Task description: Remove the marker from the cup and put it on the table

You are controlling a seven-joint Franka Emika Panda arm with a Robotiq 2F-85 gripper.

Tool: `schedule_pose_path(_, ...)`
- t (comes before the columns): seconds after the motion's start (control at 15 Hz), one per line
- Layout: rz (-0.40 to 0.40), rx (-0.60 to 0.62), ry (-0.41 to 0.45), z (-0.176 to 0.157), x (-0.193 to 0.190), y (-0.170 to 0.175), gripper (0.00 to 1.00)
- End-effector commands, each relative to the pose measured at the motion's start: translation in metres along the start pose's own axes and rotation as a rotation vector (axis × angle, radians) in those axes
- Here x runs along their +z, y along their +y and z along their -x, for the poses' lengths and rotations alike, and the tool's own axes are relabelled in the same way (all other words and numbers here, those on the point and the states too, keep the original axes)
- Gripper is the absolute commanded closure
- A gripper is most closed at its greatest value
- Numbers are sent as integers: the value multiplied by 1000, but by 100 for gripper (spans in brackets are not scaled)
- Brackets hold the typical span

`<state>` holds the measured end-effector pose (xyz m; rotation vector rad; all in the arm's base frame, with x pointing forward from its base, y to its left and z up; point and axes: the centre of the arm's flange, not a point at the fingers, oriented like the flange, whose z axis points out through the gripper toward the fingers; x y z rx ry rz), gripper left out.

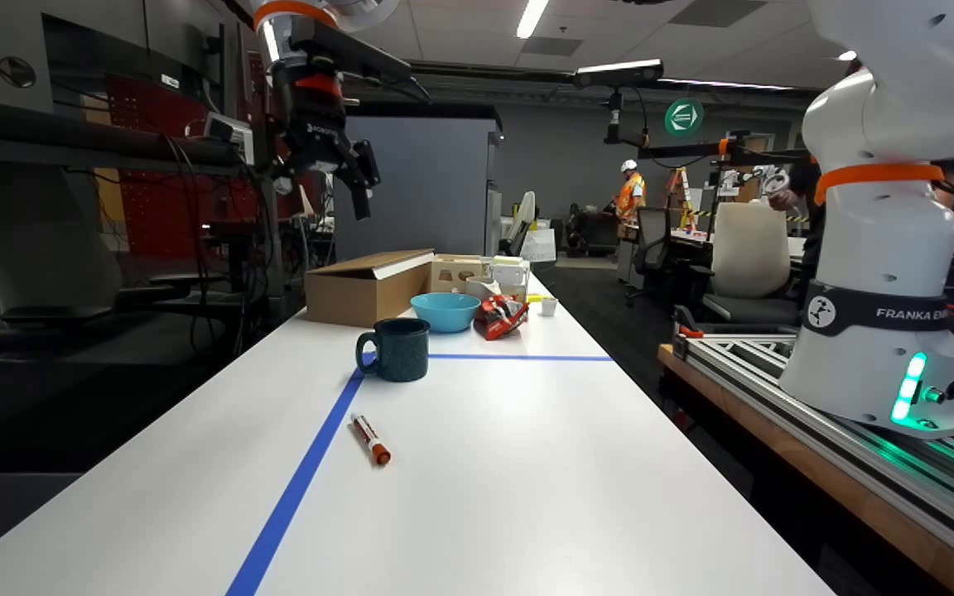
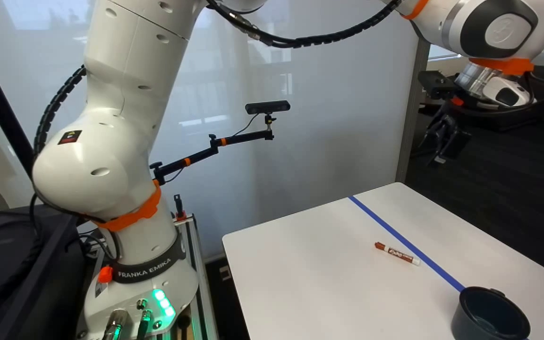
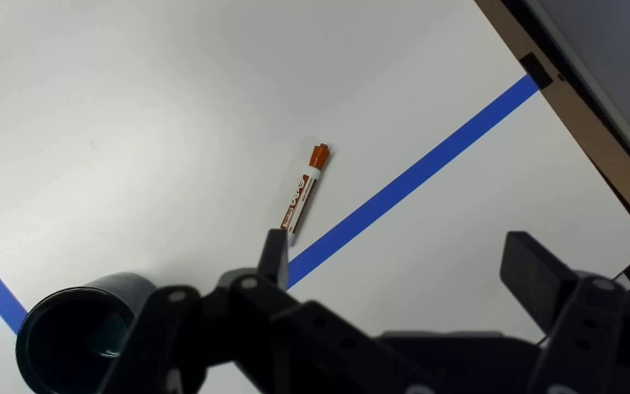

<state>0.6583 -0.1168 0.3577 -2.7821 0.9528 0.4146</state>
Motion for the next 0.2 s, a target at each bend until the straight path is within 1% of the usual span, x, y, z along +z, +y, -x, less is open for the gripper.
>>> schedule_pose_path(0.0, 0, -2, 0, 0, 1, 1, 0)
schedule_pose_path(0.13, 1, -4, -1, 0, 4, 1, 0)
